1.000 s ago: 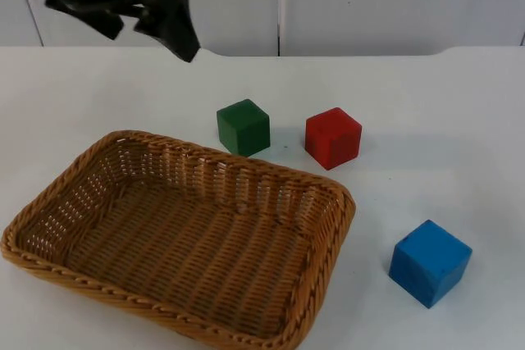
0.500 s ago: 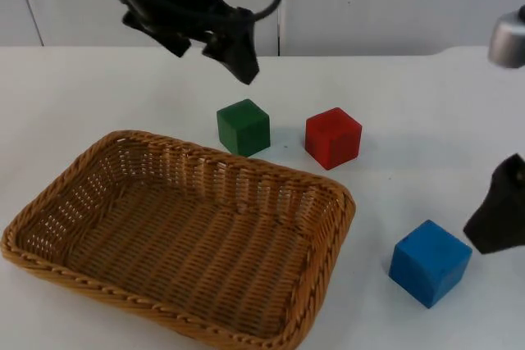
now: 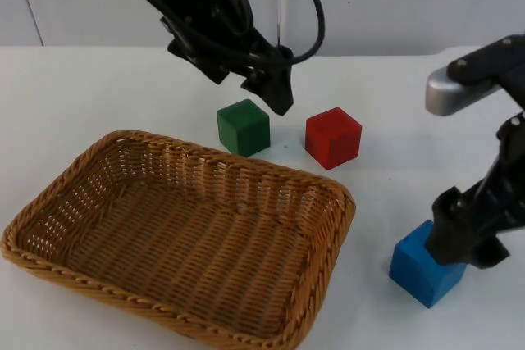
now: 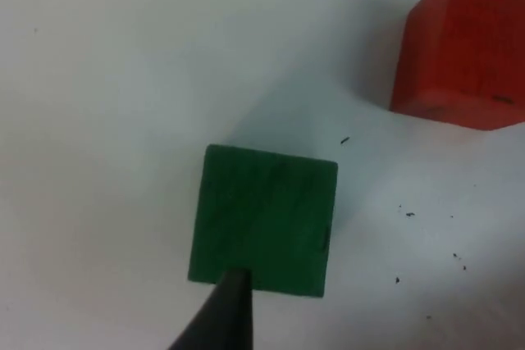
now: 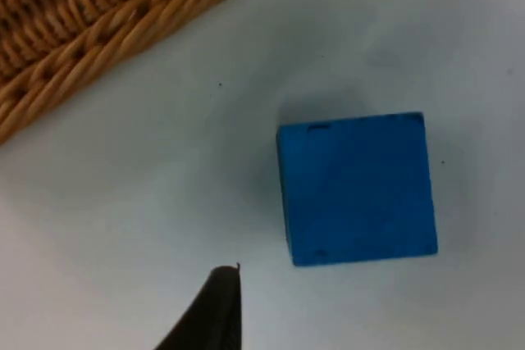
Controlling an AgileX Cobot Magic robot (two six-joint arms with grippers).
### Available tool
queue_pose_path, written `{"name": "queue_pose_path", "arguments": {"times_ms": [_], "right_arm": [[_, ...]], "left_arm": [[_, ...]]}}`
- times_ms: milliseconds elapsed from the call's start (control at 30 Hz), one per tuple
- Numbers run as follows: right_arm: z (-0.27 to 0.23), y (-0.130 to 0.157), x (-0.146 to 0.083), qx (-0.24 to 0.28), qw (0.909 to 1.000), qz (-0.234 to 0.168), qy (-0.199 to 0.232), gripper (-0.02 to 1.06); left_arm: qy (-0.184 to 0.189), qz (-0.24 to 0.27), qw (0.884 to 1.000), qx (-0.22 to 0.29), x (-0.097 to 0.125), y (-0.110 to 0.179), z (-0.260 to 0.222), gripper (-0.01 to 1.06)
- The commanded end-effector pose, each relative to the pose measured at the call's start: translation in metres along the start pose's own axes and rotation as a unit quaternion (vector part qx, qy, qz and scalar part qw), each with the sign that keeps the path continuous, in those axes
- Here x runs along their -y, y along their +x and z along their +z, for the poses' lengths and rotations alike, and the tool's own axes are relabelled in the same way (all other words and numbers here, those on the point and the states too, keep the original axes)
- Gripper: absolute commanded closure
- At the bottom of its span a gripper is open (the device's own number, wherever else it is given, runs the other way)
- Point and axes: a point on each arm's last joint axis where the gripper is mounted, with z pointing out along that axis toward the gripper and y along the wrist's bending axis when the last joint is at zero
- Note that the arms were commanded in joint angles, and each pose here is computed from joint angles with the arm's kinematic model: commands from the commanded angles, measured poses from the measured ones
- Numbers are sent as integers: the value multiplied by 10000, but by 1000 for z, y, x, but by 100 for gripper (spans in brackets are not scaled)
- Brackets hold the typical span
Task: Pick up one cube with each hand and place exactly two cubes into the same basket, leaving the remaining cube outside.
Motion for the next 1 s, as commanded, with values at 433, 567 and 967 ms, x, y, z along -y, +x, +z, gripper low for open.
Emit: {"name": "queue_pose_path", "arguments": {"times_ms": [433,567,967], "right_arm": [[52,-2,-6,73,9998,-171,-59,2],[60,-1,-7,71,9997,-244,-69,2],[69,-1,-8,75,9996,-251,-103,2]], "left_arm": [[-214,273,9993,-146,-10,3,50,0],[-326,338,9988,-101,-13,3,55,0],[-323,325,9987,-217,-16,7,60,0]]}}
